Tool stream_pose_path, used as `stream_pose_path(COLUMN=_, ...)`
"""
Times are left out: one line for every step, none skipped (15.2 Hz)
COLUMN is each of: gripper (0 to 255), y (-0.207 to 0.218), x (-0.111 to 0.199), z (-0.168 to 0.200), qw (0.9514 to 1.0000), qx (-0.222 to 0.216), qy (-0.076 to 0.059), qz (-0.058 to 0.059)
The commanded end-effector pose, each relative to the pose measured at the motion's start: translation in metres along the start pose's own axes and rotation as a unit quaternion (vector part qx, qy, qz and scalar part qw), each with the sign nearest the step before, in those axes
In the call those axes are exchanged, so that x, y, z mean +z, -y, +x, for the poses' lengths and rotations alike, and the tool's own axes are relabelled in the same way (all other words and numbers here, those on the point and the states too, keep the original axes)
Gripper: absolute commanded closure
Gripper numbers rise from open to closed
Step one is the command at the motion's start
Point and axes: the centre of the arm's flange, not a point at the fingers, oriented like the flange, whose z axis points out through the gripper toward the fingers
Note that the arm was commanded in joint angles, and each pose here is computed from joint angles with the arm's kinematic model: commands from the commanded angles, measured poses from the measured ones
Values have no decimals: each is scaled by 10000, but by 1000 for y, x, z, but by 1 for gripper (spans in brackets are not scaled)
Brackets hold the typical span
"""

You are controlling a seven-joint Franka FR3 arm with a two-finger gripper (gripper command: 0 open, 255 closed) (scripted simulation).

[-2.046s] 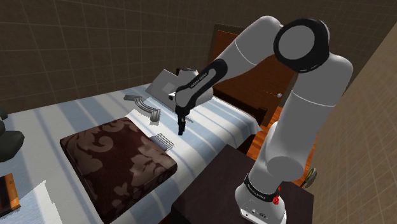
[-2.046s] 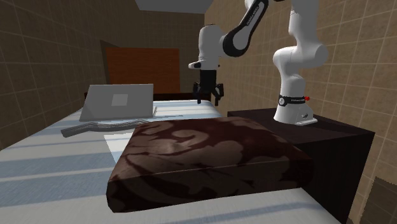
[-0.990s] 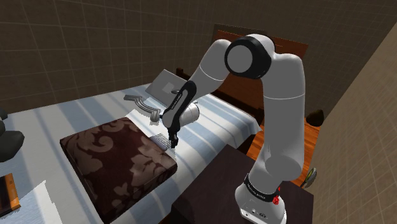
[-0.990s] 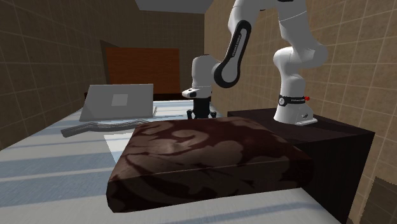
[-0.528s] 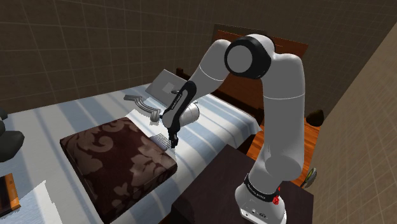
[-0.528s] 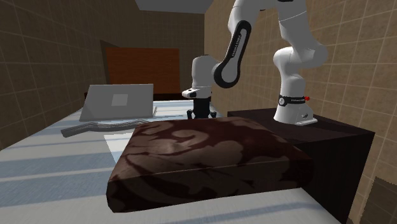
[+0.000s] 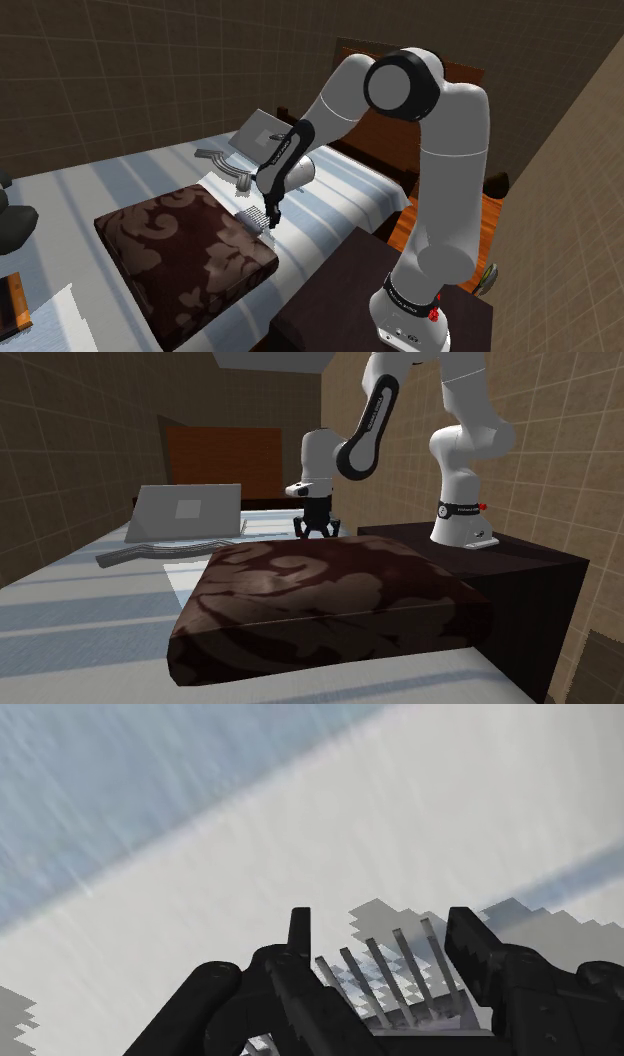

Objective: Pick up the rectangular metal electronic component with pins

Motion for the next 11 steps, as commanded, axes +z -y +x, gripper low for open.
stream_pose_path(gripper=255, y=0, x=-11, z=0, qw=10000, qx=0, qy=0, qz=1)
stream_pose_path(gripper=255, y=0, x=-17, z=0, qw=10000, qx=0, qy=0, qz=1)
stream_pose_path(gripper=255, y=0, x=-22, z=0, qw=10000, qx=0, qy=0, qz=1)
stream_pose_path(gripper=255, y=0, x=-27, z=0, qw=10000, qx=0, qy=0, qz=1)
stream_pose_path(gripper=255, y=0, x=-32, z=0, qw=10000, qx=0, qy=0, qz=1)
stream_pose_path(gripper=255, y=0, x=-38, z=0, qw=10000, qx=0, qy=0, qz=1)
stream_pose_path(gripper=255, y=0, x=-43, z=0, qw=10000, qx=0, qy=0, qz=1)
stream_pose_path(gripper=255, y=0, x=-48, z=0, qw=10000, qx=0, qy=0, qz=1)
stream_pose_path(gripper=255, y=0, x=-54, z=0, qw=10000, qx=0, qy=0, qz=1)
stream_pose_path(gripper=255, y=0, x=-54, z=0, qw=10000, qx=0, qy=1, qz=1)
stream_pose_path(gripper=255, y=0, x=-54, z=0, qw=10000, qx=0, qy=1, qz=1)
